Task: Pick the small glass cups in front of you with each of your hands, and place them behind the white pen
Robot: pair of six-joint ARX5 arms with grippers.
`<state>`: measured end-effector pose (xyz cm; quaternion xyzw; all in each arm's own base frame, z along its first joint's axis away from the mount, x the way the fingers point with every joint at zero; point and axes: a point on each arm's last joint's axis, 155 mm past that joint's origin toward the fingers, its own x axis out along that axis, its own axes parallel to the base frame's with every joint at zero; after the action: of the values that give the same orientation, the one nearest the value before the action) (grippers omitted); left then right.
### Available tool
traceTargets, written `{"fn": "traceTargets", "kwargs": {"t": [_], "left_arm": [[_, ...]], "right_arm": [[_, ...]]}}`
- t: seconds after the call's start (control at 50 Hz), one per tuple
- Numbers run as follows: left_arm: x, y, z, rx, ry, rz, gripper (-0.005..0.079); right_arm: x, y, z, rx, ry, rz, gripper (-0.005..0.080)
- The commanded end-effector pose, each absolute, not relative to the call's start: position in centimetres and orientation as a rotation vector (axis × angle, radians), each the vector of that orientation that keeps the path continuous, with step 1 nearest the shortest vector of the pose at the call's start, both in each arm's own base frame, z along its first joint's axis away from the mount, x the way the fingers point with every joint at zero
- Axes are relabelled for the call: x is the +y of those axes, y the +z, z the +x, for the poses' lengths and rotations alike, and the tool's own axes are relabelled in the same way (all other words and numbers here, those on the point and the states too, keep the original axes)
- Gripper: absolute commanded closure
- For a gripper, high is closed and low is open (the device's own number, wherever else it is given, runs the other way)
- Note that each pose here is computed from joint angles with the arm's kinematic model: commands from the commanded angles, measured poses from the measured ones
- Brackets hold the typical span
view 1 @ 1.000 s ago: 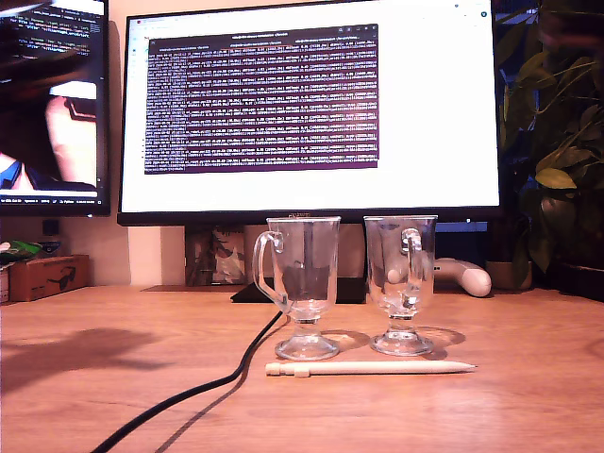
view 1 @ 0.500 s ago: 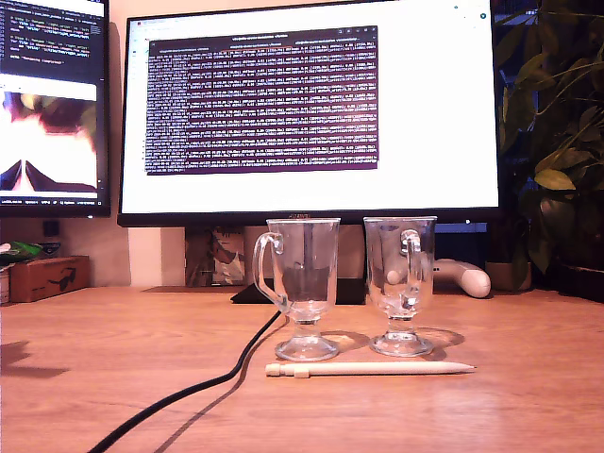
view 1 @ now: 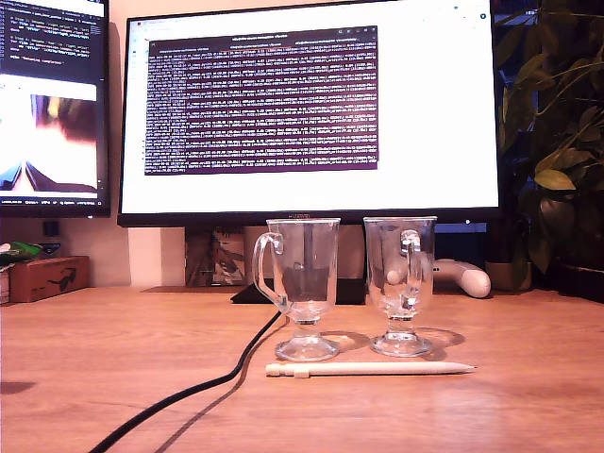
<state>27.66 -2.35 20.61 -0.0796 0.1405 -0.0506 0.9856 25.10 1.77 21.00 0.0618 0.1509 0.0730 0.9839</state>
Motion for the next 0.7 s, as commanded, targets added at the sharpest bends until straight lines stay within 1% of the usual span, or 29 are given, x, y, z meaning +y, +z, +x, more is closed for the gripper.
{"fn": "traceTargets", "kwargs": {"t": [0.0, 0.32, 0.68], "left_arm": [[-2.7, 19.1, 27.5, 0.301, -0.104, -0.165, 0.0762], [-3.1, 16.1, 27.6, 0.287, -0.091, -0.128, 0.0762], [-1.9, 14.0, 26.9, 0.252, -0.038, -0.058, 0.0762]], "right_arm": [[1.9, 20.3, 25.1, 0.289, 0.148, 0.146, 0.0765], [1.8, 21.2, 24.7, 0.151, 0.146, 0.135, 0.0765], [1.8, 17.6, 24.8, 0.159, 0.145, 0.131, 0.0765]]}}
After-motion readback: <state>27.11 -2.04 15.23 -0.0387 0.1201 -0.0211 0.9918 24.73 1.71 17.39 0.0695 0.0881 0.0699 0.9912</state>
